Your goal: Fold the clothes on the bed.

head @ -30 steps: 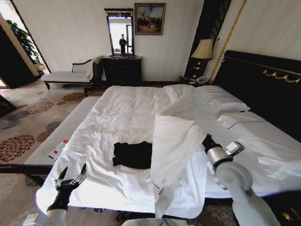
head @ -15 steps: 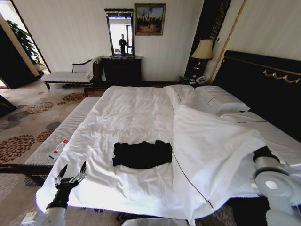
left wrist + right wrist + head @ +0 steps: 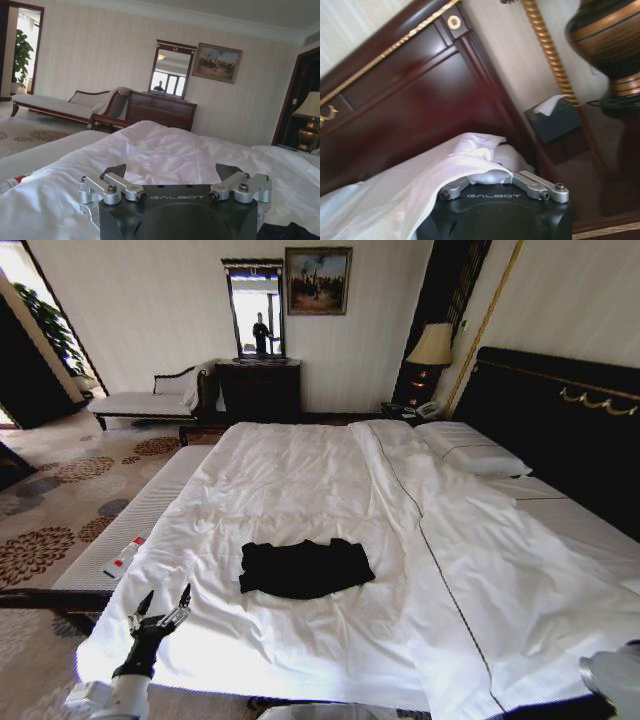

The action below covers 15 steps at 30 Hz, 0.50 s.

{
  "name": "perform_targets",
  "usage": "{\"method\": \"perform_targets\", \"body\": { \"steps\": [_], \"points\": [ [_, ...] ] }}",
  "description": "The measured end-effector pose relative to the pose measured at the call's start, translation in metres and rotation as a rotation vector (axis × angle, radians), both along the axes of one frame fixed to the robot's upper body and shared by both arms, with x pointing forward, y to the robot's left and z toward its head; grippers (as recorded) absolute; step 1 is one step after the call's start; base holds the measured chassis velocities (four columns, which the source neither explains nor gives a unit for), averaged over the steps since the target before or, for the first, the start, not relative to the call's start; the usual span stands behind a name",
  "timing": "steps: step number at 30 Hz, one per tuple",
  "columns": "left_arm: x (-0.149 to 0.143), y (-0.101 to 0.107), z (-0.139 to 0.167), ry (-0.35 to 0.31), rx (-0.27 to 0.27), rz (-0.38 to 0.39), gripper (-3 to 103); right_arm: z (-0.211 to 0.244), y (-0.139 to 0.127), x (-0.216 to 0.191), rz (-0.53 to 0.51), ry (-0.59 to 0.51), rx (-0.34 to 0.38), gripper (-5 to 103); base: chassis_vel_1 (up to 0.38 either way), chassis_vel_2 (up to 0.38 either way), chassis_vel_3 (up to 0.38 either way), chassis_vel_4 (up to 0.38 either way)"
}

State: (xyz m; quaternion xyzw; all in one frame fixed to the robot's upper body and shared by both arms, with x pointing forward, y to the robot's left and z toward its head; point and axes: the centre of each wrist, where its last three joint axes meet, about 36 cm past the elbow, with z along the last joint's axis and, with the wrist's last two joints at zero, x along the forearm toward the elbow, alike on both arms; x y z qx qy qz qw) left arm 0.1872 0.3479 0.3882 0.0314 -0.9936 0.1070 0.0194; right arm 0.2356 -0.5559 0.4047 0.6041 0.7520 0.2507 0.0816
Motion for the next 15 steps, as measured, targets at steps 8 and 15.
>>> {"method": "perform_targets", "body": {
  "steps": [8,15],
  "points": [
    [0.009,0.008,-0.01,0.012,-0.019,-0.005,100,-0.094,-0.028,-0.013,-0.071,0.183,0.017,1,0.0,0.0,0.0,0.0],
    [0.009,0.018,-0.013,0.022,-0.019,0.004,100,-0.127,-0.036,-0.01,-0.001,0.278,0.001,5,0.0,0.0,0.0,0.0]
  ]
}}
